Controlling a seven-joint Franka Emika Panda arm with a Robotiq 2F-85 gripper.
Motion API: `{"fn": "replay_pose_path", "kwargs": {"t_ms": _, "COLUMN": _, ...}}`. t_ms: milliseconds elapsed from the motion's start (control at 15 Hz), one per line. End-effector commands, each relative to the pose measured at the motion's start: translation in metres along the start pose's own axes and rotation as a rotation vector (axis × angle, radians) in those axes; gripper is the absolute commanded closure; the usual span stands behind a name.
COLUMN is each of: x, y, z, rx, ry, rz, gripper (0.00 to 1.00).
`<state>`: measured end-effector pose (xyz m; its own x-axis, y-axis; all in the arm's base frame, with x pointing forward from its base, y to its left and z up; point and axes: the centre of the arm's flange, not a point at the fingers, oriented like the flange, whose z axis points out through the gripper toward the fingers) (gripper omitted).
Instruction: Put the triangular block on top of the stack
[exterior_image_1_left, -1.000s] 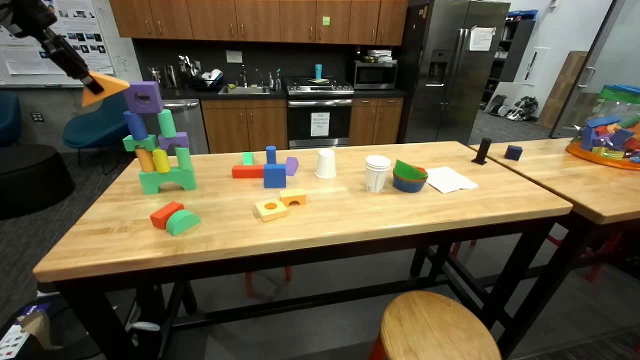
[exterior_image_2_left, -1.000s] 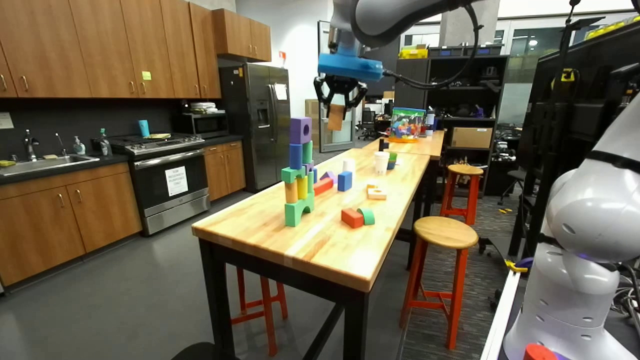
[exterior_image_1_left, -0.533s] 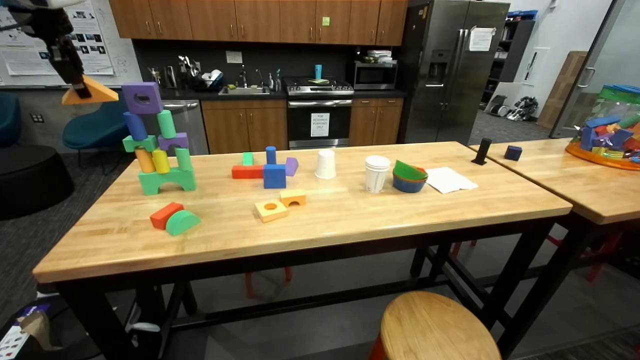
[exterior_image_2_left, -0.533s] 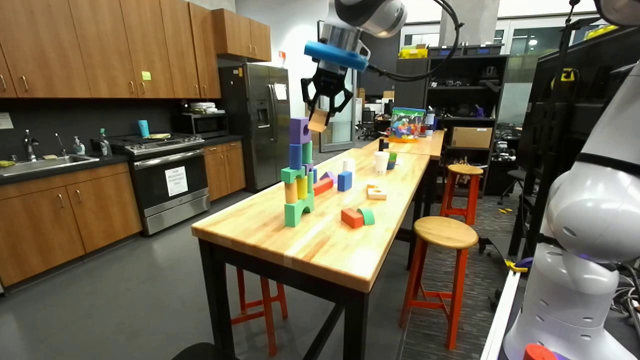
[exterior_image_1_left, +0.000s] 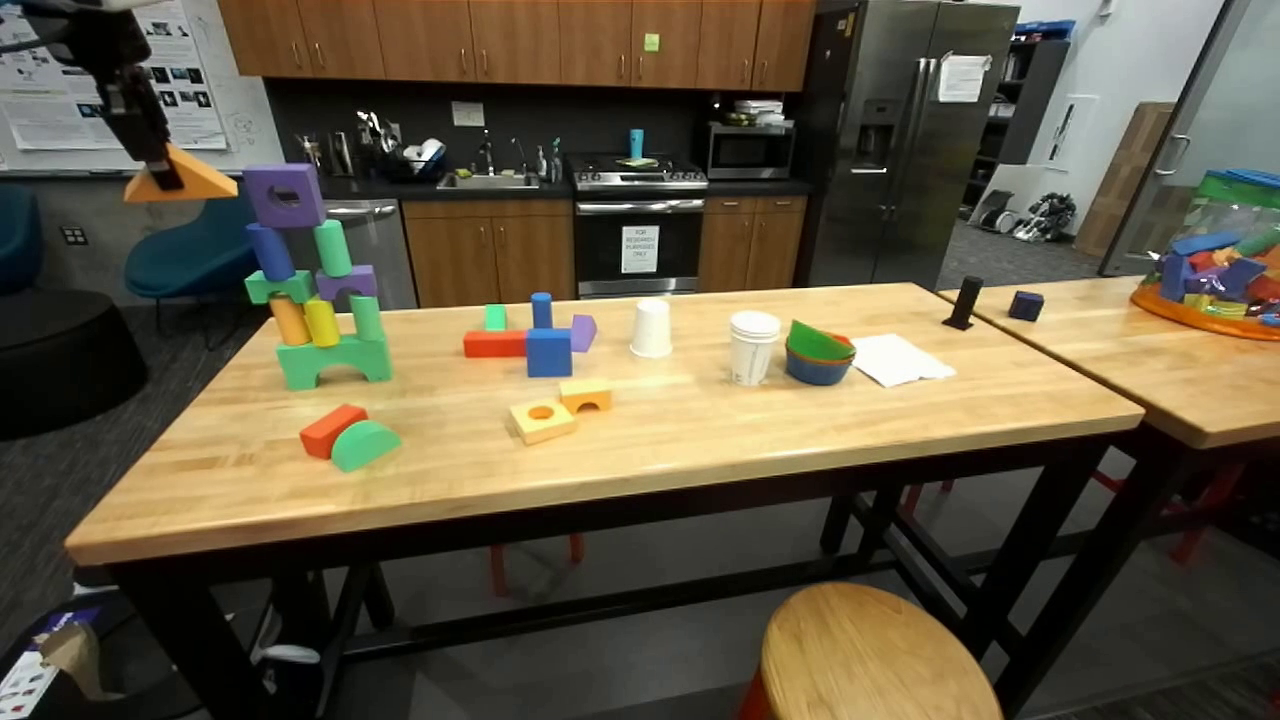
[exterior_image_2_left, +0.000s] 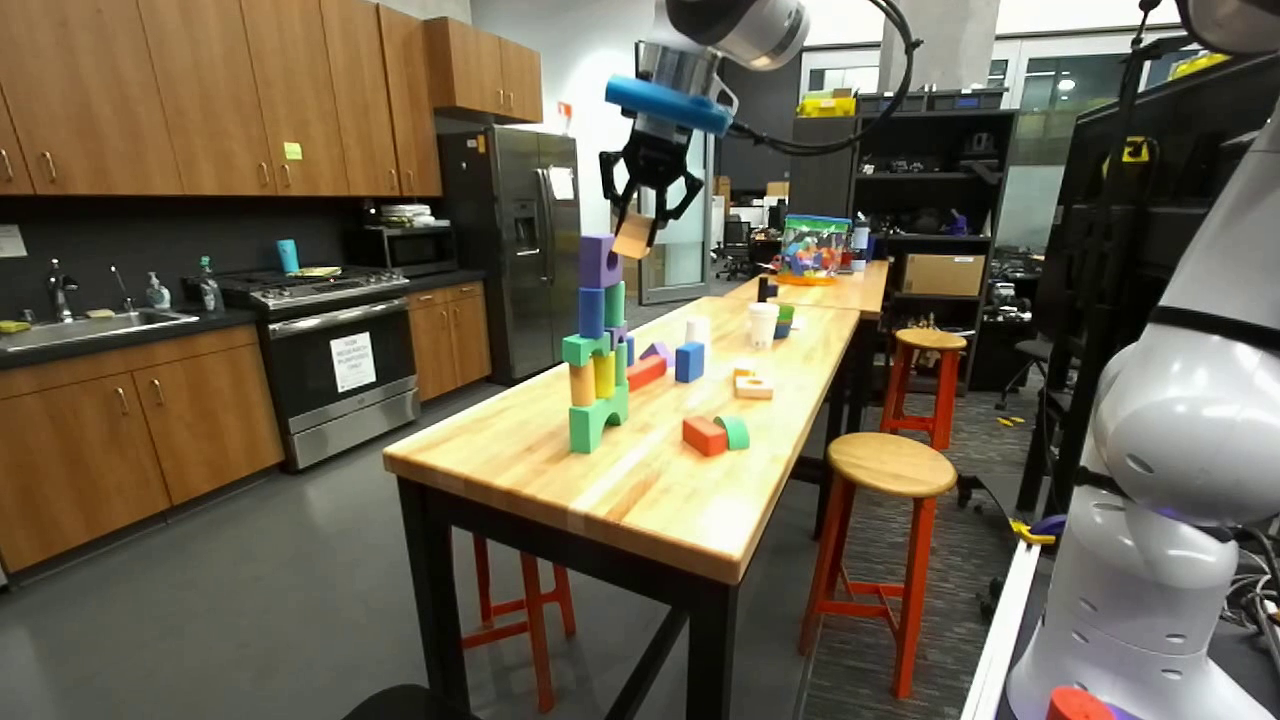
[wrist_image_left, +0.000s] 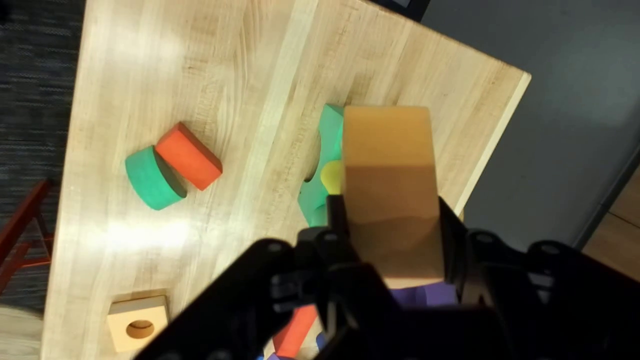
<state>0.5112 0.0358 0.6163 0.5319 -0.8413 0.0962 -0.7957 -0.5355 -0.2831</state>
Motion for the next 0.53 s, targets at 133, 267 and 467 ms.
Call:
{"fn": "replay_pose_path", "kwargs": {"t_ms": 133, "x": 0.005, "y": 0.0, "z": -0.003, "rx": 0.017, "ry": 0.015, "rz": 0.022, "gripper": 0.84}}
{"fn": "replay_pose_path", "kwargs": {"t_ms": 267, "x": 0.01, "y": -0.002, "z": -0.014, "rx": 0.022, "ry": 0.025, "rz": 0.013, "gripper": 0.84}}
{"fn": "replay_pose_path", "kwargs": {"t_ms": 467, "x": 0.02, "y": -0.013, "z": -0.039, "rx": 0.022, "ry": 0.045, "rz": -0.012, "gripper": 0.84}}
